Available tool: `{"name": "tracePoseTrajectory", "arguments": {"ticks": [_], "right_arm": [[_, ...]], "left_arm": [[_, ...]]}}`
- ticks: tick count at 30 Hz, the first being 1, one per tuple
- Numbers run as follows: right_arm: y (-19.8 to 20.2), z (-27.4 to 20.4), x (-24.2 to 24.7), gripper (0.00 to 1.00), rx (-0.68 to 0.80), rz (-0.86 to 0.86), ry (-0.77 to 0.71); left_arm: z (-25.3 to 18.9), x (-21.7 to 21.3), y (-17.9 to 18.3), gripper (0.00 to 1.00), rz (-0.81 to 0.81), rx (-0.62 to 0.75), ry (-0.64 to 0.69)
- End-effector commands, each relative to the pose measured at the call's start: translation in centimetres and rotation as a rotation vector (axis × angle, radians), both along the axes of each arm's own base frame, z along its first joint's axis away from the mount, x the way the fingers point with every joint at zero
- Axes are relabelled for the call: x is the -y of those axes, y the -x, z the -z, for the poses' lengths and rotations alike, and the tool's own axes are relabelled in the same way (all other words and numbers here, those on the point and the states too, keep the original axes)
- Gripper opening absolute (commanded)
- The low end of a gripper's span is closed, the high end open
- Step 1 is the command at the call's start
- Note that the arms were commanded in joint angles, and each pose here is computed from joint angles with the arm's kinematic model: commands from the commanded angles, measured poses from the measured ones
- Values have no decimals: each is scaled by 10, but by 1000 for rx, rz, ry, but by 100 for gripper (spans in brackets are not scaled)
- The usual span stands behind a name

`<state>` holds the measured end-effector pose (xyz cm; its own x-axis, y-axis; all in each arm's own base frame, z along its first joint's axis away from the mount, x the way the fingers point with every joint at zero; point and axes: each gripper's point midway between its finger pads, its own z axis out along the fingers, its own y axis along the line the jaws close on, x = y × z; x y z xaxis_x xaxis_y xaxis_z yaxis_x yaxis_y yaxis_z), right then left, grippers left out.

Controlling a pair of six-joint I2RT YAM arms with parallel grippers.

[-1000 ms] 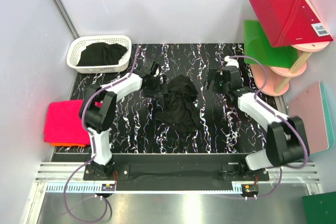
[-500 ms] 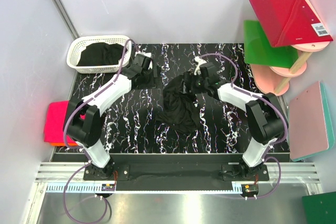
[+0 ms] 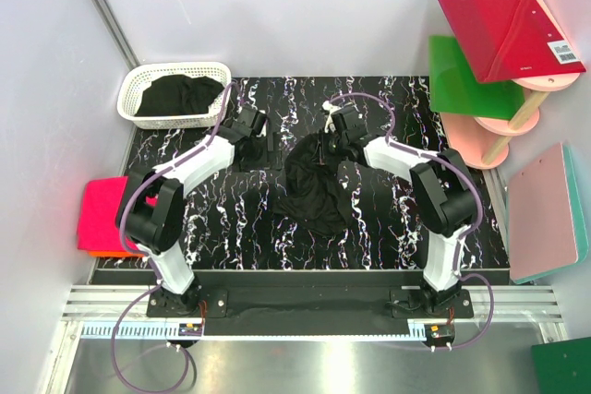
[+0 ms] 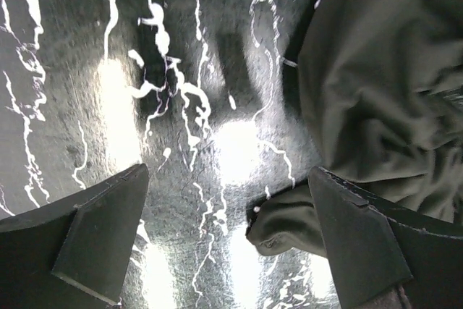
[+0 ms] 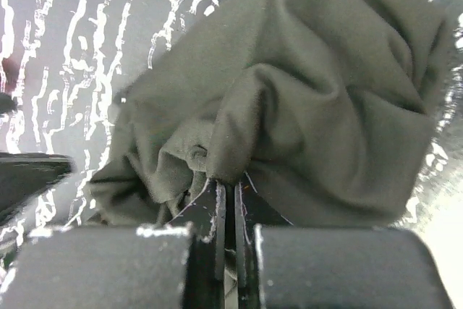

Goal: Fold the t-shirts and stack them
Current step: Flatten out the tshirt

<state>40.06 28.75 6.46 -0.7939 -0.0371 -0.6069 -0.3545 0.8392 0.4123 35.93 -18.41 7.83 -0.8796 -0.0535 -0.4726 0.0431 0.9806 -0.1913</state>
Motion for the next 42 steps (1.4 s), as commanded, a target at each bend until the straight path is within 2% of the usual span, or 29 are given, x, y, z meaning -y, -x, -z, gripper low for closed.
{"name": "tracePoseTrajectory", "arguments": {"ticks": [1, 6, 8, 11, 15, 16, 18, 20, 21, 25, 32, 35, 39, 41, 42], "right_arm": [[-15, -86, 6, 0, 216, 75, -23], [-36, -145, 30, 0, 441, 239, -57], [-40, -168, 33, 0, 498, 262, -82], [-44, -181, 32, 0, 522, 270, -87], [-48, -177, 34, 0, 516, 281, -63], [-48, -177, 40, 0, 524, 306, -46], [-49, -177, 48, 0, 537, 327, -18], [-49, -181, 57, 0, 560, 355, 15], [-48, -186, 62, 0, 573, 366, 22], [-44, -199, 87, 0, 628, 442, 100], [-32, -218, 131, 0, 687, 598, 182], [-26, -216, 144, 0, 690, 644, 212], [-18, -202, 158, 0, 658, 694, 266], [-14, -188, 162, 0, 622, 694, 303], [-13, -179, 162, 0, 604, 689, 319]], "left_arm": [[-15, 13, 1, 98, 54, 52, 91], [-14, 45, 15, 95, 139, 59, 198], [-18, 62, 21, 89, 196, 65, 244], [-18, 85, 27, 78, 263, 53, 299], [10, 114, 36, 74, 320, -32, 317], [12, 123, 38, 67, 331, -48, 334], [33, 140, 51, 44, 371, -120, 348], [55, 150, 63, 17, 393, -203, 336], [61, 150, 64, 0, 389, -219, 325], [72, 126, 65, 0, 329, -209, 228], [14, 24, 19, 0, 99, -3, -34], [-11, -10, -3, 0, 27, 66, -102], [-37, -32, -35, 0, -24, 136, -172], [-27, -39, -45, 0, -32, 101, -218], [-37, -35, -58, 0, -34, 127, -218]]}}
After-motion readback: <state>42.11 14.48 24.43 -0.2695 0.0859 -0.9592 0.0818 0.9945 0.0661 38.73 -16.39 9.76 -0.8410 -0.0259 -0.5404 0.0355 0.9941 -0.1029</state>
